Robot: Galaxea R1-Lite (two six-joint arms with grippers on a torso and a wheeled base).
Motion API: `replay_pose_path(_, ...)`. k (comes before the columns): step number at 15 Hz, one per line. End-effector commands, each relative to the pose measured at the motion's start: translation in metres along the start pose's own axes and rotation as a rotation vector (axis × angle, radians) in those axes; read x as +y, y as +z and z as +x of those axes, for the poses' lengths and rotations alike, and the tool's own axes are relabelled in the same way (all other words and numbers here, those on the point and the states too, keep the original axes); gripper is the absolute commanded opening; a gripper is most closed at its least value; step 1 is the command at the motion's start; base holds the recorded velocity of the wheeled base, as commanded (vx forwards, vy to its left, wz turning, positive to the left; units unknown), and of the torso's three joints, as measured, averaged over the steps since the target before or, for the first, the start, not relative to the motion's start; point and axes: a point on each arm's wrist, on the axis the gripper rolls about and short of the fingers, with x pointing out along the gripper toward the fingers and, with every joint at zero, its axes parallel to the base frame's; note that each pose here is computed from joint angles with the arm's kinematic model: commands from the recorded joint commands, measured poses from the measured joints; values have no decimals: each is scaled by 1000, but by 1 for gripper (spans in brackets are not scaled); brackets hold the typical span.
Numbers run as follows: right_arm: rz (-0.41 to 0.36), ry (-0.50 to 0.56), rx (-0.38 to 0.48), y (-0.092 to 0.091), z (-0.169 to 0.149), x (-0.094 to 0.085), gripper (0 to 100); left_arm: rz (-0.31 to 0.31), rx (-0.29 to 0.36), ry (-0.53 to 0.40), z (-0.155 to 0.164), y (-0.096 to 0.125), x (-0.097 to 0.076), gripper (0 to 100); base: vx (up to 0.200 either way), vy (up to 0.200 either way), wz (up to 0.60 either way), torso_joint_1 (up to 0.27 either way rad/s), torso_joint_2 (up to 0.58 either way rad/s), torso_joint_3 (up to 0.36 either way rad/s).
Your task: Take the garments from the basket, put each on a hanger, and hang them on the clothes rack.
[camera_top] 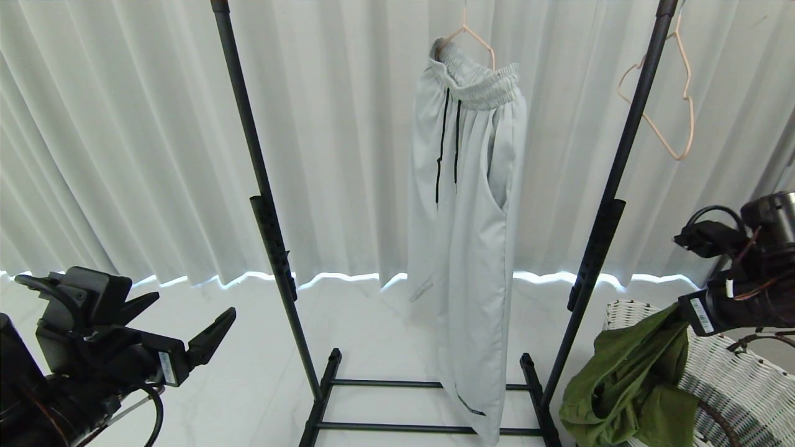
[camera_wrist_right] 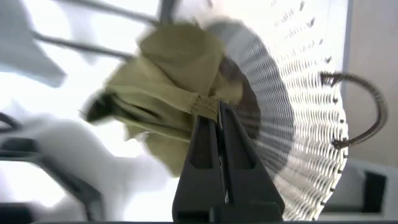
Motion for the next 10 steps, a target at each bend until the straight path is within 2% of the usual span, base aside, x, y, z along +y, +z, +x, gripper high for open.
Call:
replay_pose_path(1, 6, 38, -215, -3, -81, 10, 0, -1, 11, -2, 2, -2, 0, 100, 0, 0, 0, 0, 0, 0)
replay_pose_path(5, -11, 56, -250, -22, -100, 15, 0, 14, 27, -6, 1, -5, -1, 100, 0, 0, 0, 0, 0, 0)
replay_pose_path(7, -29, 78, -268, -23, -106, 19, 0, 37, 29, -5, 0, -6, -1, 100, -200, 0, 0, 2, 0, 2)
replay_pose_path(10, -38, 88, -275, -23, -108, 22, 0, 37, 29, -5, 0, -6, -1, 100, -200, 0, 0, 6, 7, 2)
